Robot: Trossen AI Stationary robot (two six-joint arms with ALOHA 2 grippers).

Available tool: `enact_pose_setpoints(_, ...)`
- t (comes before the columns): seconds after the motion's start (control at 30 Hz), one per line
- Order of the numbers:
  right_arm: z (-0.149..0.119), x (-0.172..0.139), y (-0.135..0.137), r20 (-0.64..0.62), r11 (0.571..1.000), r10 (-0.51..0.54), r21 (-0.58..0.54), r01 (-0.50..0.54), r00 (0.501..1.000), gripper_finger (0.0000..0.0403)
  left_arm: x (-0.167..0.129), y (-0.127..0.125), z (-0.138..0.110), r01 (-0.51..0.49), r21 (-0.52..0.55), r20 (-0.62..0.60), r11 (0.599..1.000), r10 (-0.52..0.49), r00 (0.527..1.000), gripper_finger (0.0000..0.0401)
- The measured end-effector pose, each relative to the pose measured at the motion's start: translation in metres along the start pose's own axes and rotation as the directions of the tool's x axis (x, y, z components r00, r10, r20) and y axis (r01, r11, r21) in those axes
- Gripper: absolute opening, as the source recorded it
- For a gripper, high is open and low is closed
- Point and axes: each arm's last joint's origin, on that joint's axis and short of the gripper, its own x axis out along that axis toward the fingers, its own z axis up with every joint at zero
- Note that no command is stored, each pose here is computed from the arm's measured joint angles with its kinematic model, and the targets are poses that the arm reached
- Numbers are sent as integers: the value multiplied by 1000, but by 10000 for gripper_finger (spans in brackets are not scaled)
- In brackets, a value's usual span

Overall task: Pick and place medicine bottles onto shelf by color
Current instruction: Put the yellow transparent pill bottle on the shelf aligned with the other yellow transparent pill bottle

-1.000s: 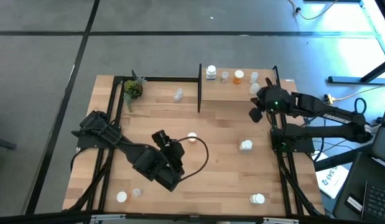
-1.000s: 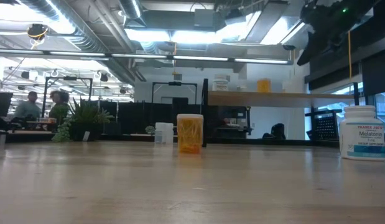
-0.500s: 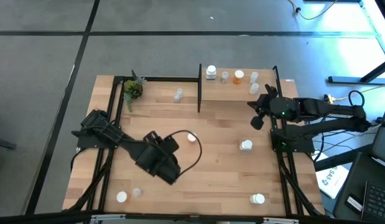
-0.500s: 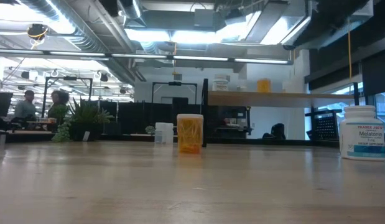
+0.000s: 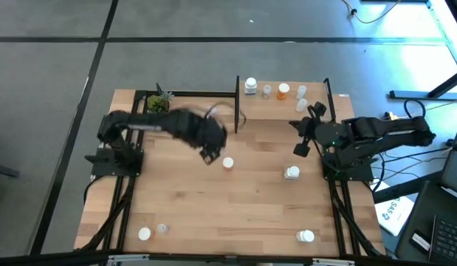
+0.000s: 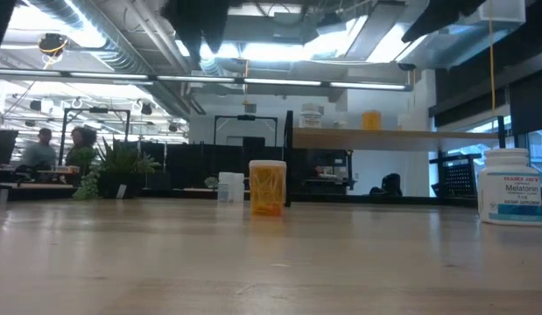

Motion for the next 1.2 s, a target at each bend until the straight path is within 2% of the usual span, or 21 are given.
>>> enact_pose_setpoints(0.1,7,-2,3,8,999,-16,-29,16,1000,2,12,26,23,33,-17,-57,999,-34,998,270)
enact_pose_setpoints(0.33,13,-4,11,4,997,5,-72,-5,1000,2,32,82,69,112,-83,5,990,-112,994,270)
enact_pose_setpoints(0.5,13,-6,13,12,997,20,-76,-19,1000,2,40,119,86,107,-142,48,984,-101,994,270)
enact_pose_setpoints(0.67,13,-6,15,14,996,27,-81,-26,1000,2,50,143,97,88,-153,60,984,-80,995,270)
enact_pose_setpoints(0.9,14,-6,15,18,997,20,-79,-18,1000,2,73,150,118,104,-133,123,986,-88,989,270)
enact_pose_setpoints(1.0,14,-6,14,22,997,-8,-78,9,1000,2,92,154,123,85,-90,79,992,-78,994,270)
enact_pose_setpoints(1.2,14,-6,13,25,996,-36,-77,38,999,3,119,155,135,72,-8,69,997,-72,995,270)
